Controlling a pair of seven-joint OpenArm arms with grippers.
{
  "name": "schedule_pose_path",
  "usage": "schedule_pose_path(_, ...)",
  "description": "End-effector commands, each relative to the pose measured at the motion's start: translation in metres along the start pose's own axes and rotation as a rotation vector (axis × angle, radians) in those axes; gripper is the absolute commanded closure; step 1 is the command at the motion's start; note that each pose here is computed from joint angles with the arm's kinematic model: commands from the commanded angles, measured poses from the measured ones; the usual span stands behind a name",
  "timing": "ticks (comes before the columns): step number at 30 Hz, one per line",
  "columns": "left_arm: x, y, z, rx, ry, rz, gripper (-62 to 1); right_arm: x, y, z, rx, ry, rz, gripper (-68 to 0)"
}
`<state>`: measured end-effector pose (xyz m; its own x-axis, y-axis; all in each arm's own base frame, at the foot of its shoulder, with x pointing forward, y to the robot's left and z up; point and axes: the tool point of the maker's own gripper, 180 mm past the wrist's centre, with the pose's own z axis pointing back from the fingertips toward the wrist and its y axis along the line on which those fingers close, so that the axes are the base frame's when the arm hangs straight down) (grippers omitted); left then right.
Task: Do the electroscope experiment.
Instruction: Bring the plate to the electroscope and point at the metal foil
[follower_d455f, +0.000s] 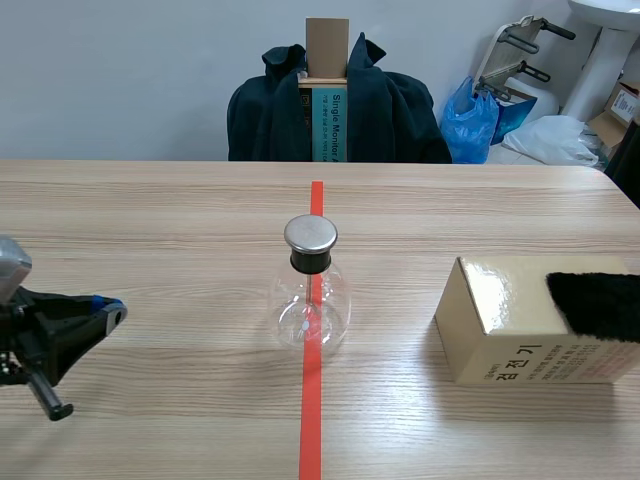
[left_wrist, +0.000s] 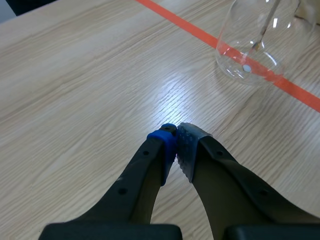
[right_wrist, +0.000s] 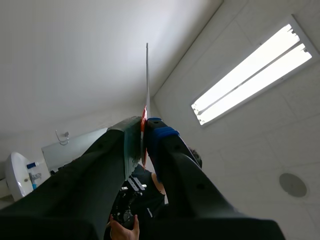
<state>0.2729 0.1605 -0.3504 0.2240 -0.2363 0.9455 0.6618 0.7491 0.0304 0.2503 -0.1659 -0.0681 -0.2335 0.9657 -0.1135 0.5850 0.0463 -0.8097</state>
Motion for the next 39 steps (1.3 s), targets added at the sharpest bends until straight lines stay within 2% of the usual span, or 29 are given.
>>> schedule_pose_path(1, 0.013, -0.006, -0.012, -0.023, -0.058, -0.009, -3.2, -0.003, -0.009, -0.005, -0.032, 0.000, 0.011, -0.8)
schedule_pose_path(6, 0.007, -0.024, -0.035, -0.080, -0.087, -0.019, -3.2, 0.000, -0.009, -0.005, -0.034, -0.016, 0.007, -0.8)
schedule_pose_path(9, 0.006, -0.031, -0.047, -0.093, -0.099, -0.003, -3.2, 0.003, -0.010, -0.005, -0.038, -0.032, -0.005, -0.8)
schedule_pose_path(12, 0.008, -0.040, -0.056, -0.109, -0.122, 0.013, -3.2, 0.004, -0.013, -0.007, -0.057, -0.041, -0.040, -0.8)
schedule_pose_path(16, 0.005, -0.055, -0.068, -0.150, -0.120, 0.003, -3.2, 0.010, -0.014, -0.015, -0.090, -0.051, -0.086, -0.8)
schedule_pose_path(19, 0.005, -0.064, -0.072, -0.177, -0.128, -0.008, -3.2, 0.019, -0.007, -0.021, -0.105, -0.058, -0.120, -0.8)
schedule_pose_path(28, 0.011, -0.076, -0.083, -0.191, -0.158, 0.001, -3.2, 0.050, 0.054, -0.027, -0.032, -0.076, -0.188, -0.8)
schedule_pose_path(34, 0.013, -0.077, -0.087, -0.175, -0.168, -0.003, -3.2, 0.073, 0.097, -0.024, 0.053, -0.104, -0.238, -0.8)
schedule_pose_path(39, 0.014, -0.076, -0.089, -0.158, -0.171, -0.009, -3.2, 0.096, 0.130, -0.010, 0.148, -0.149, -0.270, -0.8)
